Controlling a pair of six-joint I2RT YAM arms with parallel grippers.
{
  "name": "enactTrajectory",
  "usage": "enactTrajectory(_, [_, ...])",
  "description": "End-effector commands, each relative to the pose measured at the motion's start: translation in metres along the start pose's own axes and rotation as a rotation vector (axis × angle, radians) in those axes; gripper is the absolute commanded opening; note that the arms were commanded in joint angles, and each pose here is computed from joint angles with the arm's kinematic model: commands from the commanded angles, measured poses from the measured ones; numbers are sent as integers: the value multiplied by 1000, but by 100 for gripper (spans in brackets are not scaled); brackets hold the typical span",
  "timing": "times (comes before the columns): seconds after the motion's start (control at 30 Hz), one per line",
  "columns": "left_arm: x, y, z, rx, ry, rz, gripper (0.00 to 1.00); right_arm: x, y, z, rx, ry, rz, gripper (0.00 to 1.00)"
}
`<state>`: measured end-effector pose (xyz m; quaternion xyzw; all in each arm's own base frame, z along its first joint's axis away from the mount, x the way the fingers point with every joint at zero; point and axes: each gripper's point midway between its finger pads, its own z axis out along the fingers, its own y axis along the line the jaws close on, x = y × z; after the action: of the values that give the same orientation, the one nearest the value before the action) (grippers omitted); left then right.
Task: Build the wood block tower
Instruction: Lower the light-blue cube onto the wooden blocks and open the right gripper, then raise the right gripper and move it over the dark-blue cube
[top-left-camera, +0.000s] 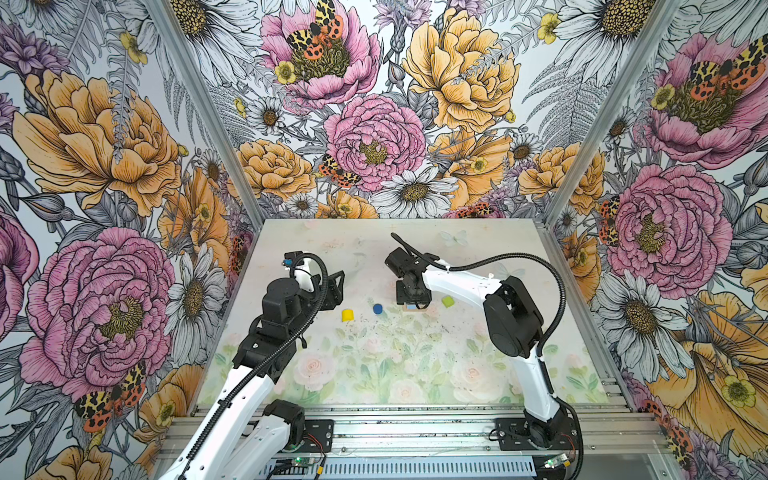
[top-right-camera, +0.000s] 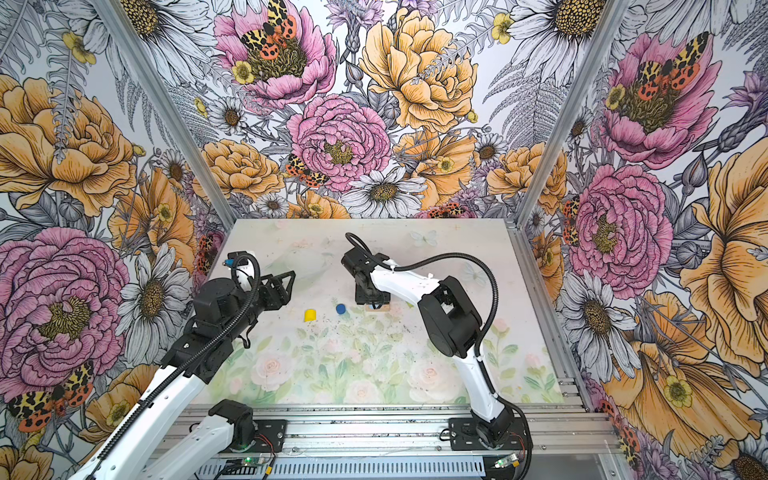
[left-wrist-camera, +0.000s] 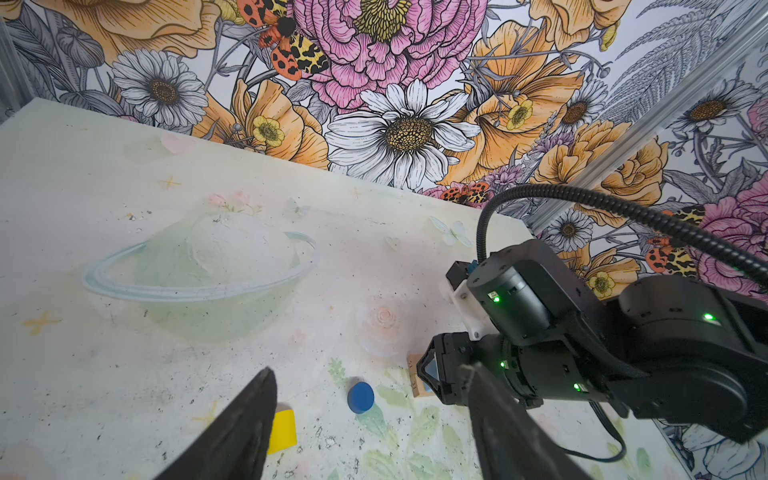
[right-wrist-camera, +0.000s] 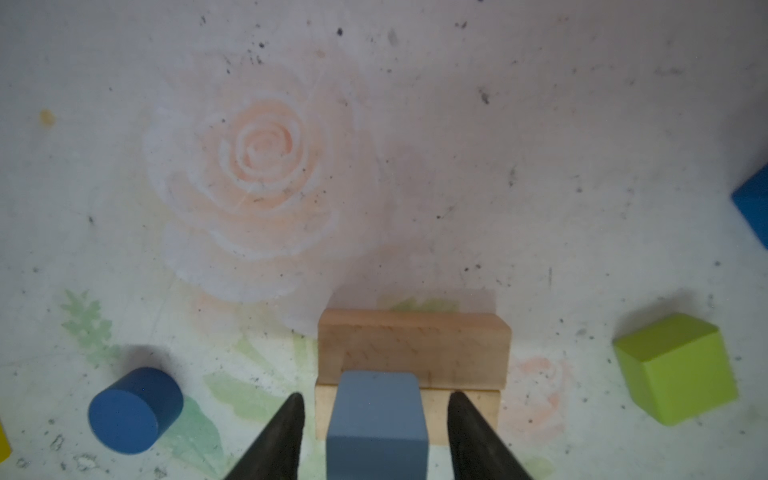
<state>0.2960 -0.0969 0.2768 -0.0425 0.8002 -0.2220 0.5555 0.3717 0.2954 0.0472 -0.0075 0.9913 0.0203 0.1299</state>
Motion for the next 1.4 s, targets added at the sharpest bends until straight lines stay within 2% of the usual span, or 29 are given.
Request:
enactTrajectory(0.0, [-2, 0, -2, -4, -23, 16, 74, -10, 2, -16, -11, -42, 3, 63])
enactTrajectory(0.27, [-2, 0, -2, -7, -22, 17, 74, -18, 3, -46, -46, -96, -7, 70])
enactTrajectory(0.47, [-2, 1, -2, -11, -21, 20, 74, -24, -2, -89, -90, -157, -57, 71])
enactTrajectory(0.57, [-1, 2, -1, -12, -18, 18, 74, -24, -12, -111, -124, -175, -113, 71])
enactTrajectory(0.7, [2, 1, 2, -10, -7, 18, 74, -28, -48, -131, -151, -191, -154, 71])
enactTrajectory(0.9, [6, 0, 9, -2, 23, 21, 75, -38, -114, -128, -88, -190, -193, 71])
enactTrajectory(1.0, [10, -1, 13, 5, 45, 20, 74, -45, -140, -117, -13, -182, -238, 72])
enactTrajectory(1.1, [14, -2, 16, 7, 67, 21, 74, -48, -152, -99, -12, -140, -290, 73])
enactTrajectory(1.2, [15, -3, 18, 7, 75, 25, 74, -53, -151, -85, -67, -128, -338, 74])
enactTrajectory(1.37, [17, -3, 18, 4, 82, 32, 74, -60, -151, -54, -102, -81, -363, 75])
